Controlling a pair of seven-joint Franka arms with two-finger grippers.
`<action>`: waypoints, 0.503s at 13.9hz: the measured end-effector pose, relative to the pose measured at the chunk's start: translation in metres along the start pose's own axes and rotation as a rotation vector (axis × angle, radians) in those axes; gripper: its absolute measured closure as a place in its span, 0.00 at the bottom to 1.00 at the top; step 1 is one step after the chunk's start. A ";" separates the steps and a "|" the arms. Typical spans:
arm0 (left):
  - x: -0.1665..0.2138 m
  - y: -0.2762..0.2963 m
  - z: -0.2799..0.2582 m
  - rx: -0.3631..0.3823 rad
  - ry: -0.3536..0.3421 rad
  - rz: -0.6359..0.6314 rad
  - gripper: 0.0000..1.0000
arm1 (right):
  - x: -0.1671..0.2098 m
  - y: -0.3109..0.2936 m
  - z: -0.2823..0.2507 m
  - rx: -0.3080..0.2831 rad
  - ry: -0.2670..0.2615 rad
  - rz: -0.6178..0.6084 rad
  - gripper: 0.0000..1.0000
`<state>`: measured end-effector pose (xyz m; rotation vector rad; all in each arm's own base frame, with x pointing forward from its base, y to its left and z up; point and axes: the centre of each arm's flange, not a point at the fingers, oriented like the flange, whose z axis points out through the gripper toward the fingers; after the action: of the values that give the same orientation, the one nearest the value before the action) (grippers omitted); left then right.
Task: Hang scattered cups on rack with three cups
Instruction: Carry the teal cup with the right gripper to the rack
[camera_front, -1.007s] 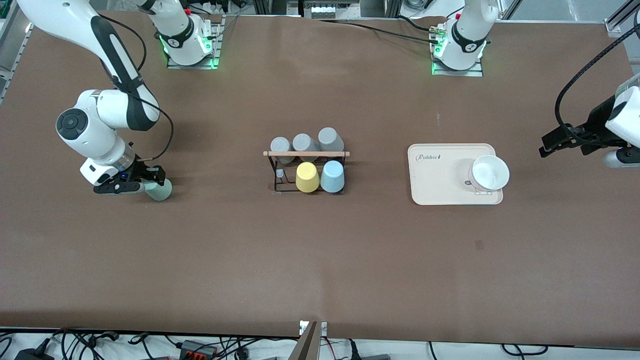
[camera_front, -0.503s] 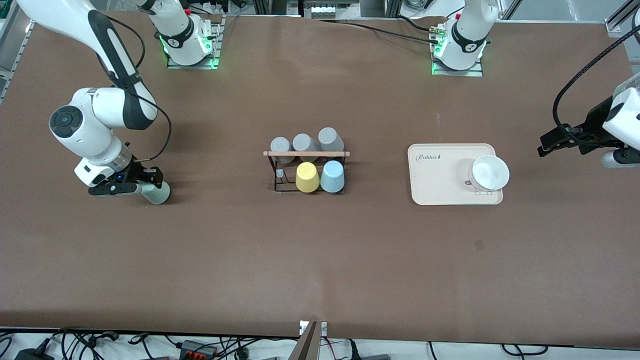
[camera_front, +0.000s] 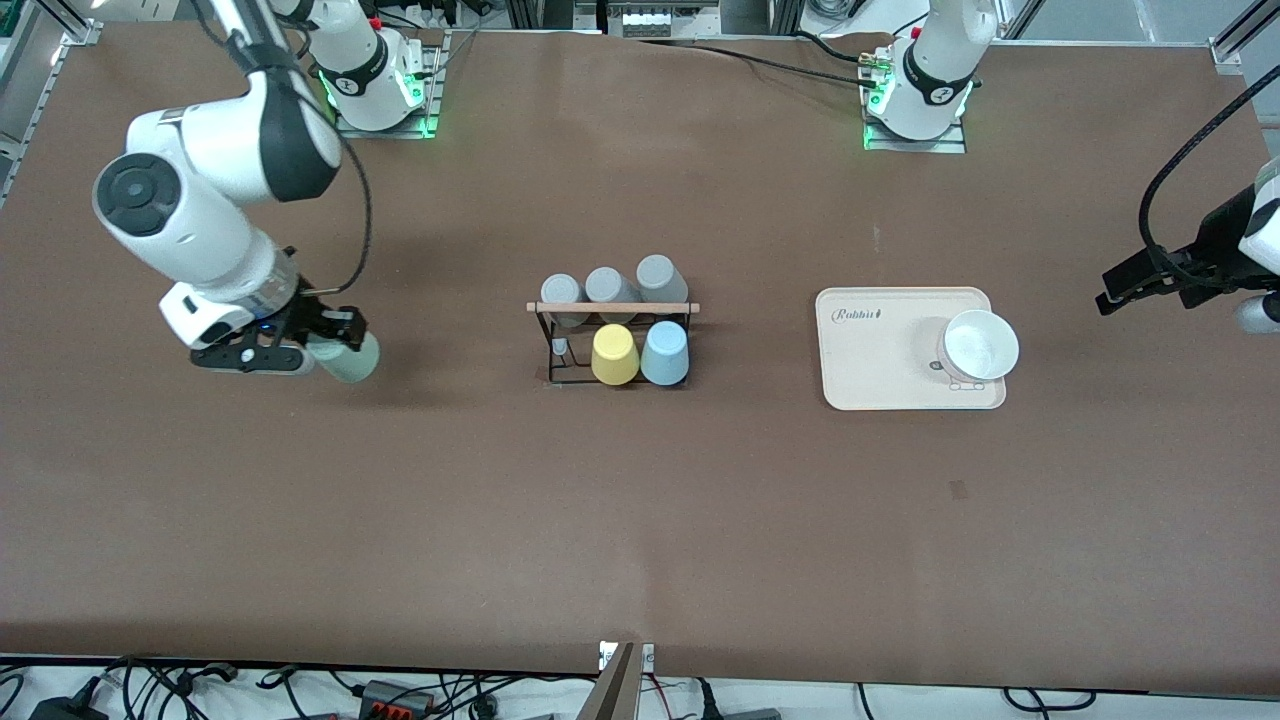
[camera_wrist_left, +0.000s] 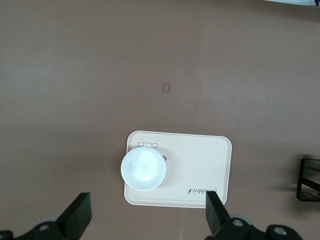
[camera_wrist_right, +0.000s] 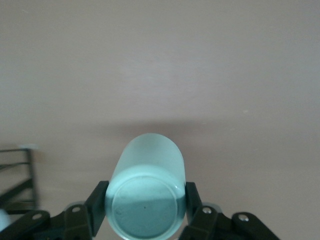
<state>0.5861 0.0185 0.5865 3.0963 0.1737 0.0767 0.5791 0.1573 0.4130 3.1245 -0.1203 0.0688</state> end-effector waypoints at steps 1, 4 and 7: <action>0.000 0.001 0.000 0.000 -0.002 0.002 0.00 | -0.003 -0.026 -0.007 0.007 0.012 0.023 0.34; -0.003 0.002 0.003 0.002 -0.031 0.005 0.00 | -0.012 -0.096 -0.019 0.034 0.043 0.067 0.34; -0.006 0.002 0.005 0.003 -0.050 0.005 0.00 | -0.005 -0.137 -0.024 0.059 0.067 0.089 0.34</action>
<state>0.5811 0.0155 0.5811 3.0981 0.1640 -0.0006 0.5834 0.2943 0.4354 3.1700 -0.2608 0.1817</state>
